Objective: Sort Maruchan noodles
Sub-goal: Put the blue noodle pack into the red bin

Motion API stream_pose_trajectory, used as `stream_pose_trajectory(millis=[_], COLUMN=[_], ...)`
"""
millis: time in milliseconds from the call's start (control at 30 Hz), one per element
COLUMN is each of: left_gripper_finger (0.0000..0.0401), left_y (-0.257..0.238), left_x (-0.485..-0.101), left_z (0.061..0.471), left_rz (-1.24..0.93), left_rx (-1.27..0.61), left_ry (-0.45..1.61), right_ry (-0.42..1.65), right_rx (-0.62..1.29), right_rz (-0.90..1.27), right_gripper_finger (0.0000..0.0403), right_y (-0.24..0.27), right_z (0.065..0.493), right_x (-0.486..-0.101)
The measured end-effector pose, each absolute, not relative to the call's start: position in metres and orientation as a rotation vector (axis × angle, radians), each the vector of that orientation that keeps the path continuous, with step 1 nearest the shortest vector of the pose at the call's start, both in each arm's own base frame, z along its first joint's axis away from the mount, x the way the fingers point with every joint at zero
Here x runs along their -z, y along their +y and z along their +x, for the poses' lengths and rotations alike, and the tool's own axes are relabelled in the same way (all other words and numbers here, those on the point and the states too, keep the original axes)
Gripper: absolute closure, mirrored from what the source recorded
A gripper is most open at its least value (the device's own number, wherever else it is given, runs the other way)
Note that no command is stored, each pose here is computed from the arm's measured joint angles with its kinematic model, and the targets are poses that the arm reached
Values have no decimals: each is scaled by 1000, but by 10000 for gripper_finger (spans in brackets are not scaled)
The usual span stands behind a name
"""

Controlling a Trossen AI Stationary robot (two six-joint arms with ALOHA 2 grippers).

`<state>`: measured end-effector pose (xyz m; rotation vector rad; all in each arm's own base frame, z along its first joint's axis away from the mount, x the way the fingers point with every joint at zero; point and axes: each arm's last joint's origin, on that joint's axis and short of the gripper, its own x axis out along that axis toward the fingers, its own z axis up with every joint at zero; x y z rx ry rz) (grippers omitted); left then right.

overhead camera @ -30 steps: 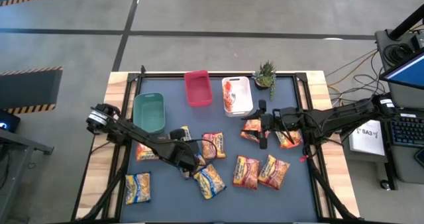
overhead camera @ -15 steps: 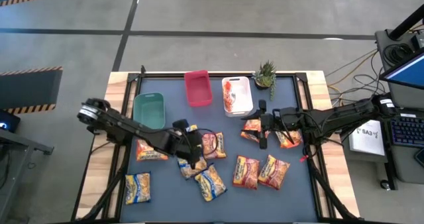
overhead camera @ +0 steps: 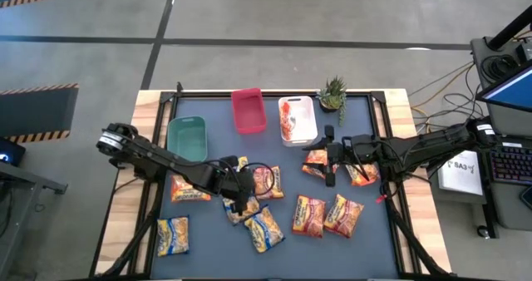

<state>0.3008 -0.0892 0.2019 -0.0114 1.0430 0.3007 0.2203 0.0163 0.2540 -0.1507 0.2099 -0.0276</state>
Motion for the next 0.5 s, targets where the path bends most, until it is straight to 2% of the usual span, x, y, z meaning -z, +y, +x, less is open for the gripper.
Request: stream_pose_trajectory(millis=[333,500], left_gripper_finger=[239,206], left_y=[-88,-88], left_x=[-199,-185], left_z=[304,302], left_rz=[1,-38], left_rx=[-358,-355], left_ry=[964,912], right_ry=[210,210], right_rx=[27,27], right_rz=[-154,-155], right_gripper_finger=[202,202], right_y=[16,16], right_z=[220,220], right_x=[-254,-254])
